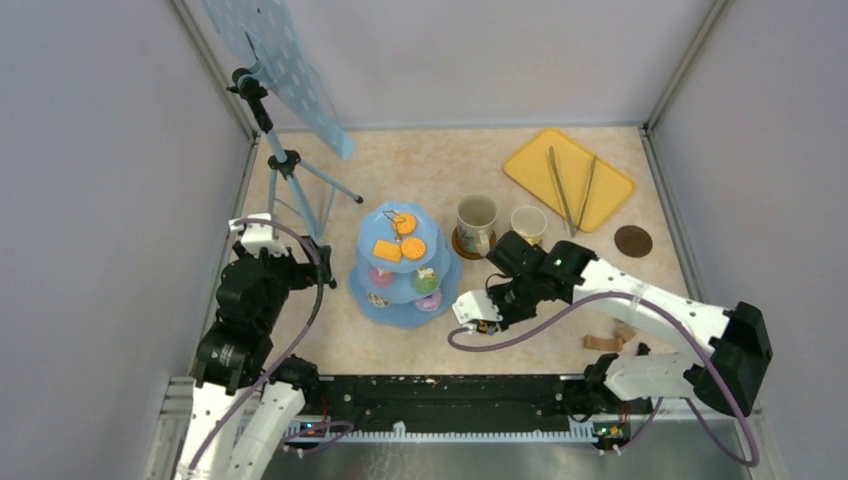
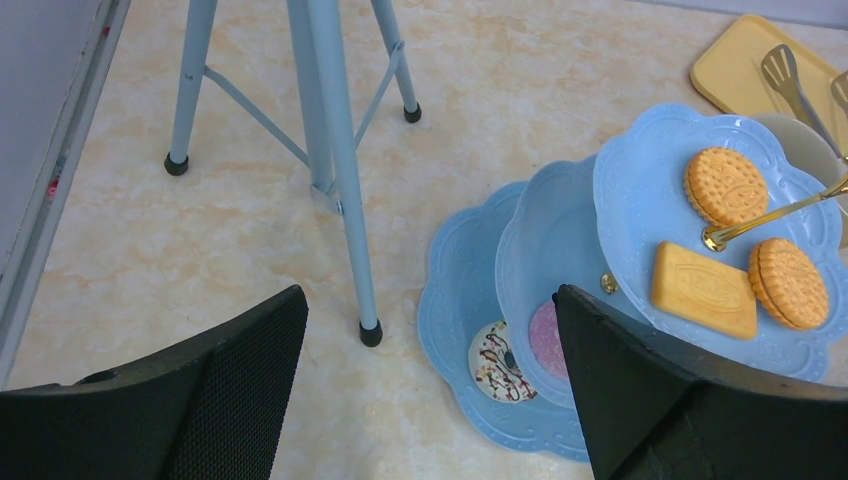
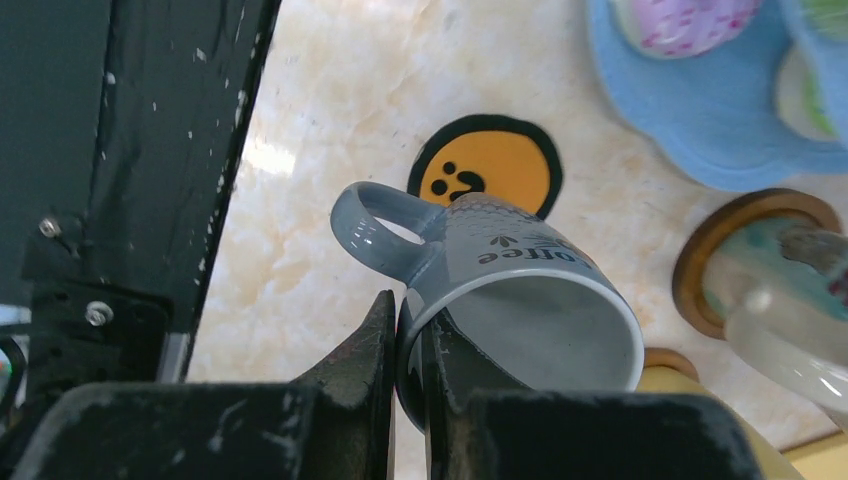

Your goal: Serve the afternoon tea

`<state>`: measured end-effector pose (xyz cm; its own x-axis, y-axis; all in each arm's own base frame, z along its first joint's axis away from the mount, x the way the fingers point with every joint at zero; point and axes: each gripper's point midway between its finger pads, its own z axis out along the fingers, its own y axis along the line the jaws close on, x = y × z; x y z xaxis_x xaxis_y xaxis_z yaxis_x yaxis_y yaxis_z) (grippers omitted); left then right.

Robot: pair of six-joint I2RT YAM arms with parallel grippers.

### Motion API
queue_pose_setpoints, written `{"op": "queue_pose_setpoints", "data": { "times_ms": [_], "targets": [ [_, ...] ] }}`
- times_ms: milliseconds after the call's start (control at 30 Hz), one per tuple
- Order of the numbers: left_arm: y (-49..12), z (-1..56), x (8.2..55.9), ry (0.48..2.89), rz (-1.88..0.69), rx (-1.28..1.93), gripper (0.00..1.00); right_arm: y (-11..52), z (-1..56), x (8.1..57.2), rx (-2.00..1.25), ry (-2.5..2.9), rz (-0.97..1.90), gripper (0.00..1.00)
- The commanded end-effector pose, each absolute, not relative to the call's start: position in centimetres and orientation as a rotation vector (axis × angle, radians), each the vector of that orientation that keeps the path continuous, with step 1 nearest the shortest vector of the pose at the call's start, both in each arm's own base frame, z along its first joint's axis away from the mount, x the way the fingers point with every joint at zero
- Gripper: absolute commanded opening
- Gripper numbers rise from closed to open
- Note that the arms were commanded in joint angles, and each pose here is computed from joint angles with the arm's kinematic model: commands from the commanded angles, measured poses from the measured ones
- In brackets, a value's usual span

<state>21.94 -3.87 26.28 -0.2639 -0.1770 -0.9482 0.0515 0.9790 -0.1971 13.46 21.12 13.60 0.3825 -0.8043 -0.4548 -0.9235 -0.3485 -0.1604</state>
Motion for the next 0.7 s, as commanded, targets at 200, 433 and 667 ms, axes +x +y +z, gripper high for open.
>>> {"op": "queue_pose_setpoints", "data": {
  "times_ms": [200, 433, 667],
  "targets": [
    [-4.3, 27.8, 21.7, 1.747, -0.243, -0.068, 0.99, 22.3, 10.7, 15.1, -2.529, 1.190, 0.313, 0.00],
    [-4.4, 28.0, 21.4, 1.733, -0.248, -0.063, 0.99, 22.4, 10.2, 14.9, -2.569, 1.149, 0.313, 0.00],
    [-4.7, 28.0, 21.4, 1.734, -0.255, -0.053, 0.99, 22.8, 9.3, 14.9, -2.580, 1.129, 0.316, 0.00]
  ]
}}
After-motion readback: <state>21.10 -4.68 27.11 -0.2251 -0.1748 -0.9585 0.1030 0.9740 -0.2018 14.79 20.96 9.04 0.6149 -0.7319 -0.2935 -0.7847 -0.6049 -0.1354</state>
